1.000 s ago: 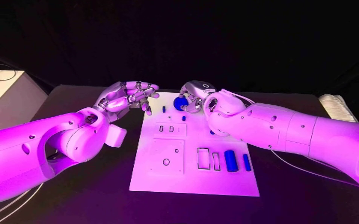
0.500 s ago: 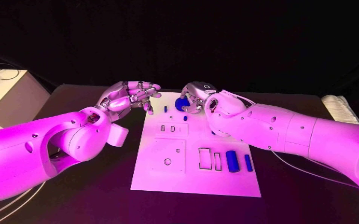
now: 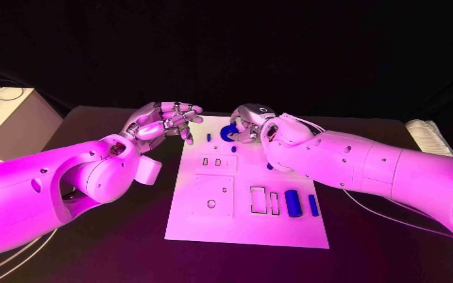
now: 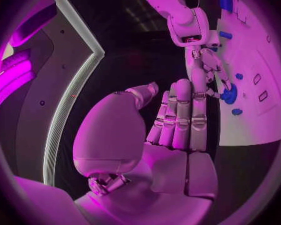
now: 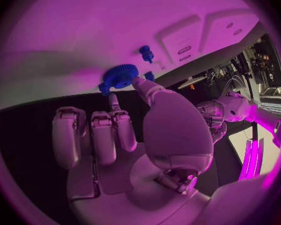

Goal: Assemble the parts on the task board

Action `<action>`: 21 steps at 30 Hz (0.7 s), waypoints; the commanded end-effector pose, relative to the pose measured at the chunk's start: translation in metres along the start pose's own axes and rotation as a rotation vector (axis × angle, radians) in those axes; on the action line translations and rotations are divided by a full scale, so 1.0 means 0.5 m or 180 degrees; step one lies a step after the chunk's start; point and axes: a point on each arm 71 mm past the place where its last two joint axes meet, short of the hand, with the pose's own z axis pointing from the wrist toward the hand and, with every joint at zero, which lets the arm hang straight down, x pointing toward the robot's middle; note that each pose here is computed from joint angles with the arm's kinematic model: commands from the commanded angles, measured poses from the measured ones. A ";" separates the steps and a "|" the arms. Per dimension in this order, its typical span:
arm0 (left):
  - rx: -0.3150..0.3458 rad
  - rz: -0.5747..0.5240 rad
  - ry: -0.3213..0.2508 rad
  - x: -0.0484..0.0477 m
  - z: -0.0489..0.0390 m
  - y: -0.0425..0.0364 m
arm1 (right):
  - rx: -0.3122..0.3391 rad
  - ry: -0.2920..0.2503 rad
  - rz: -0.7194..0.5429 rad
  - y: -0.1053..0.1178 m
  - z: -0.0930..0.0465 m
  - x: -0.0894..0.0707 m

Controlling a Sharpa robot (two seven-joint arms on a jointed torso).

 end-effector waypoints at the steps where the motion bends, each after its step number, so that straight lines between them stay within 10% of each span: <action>1: 0.0024 -0.0005 0.0059 0.002 0.000 -0.002 | -0.0034 0.0095 0.0031 -0.003 -0.001 0.004; 9: 0.0022 -0.0006 0.0060 0.001 0.000 -0.002 | -0.0001 0.0042 0.0039 -0.016 -0.006 -0.001; 21: 0.0022 0.0015 0.0013 -0.012 0.000 0.000 | -0.0384 -0.0642 0.0772 -0.067 -0.080 -0.084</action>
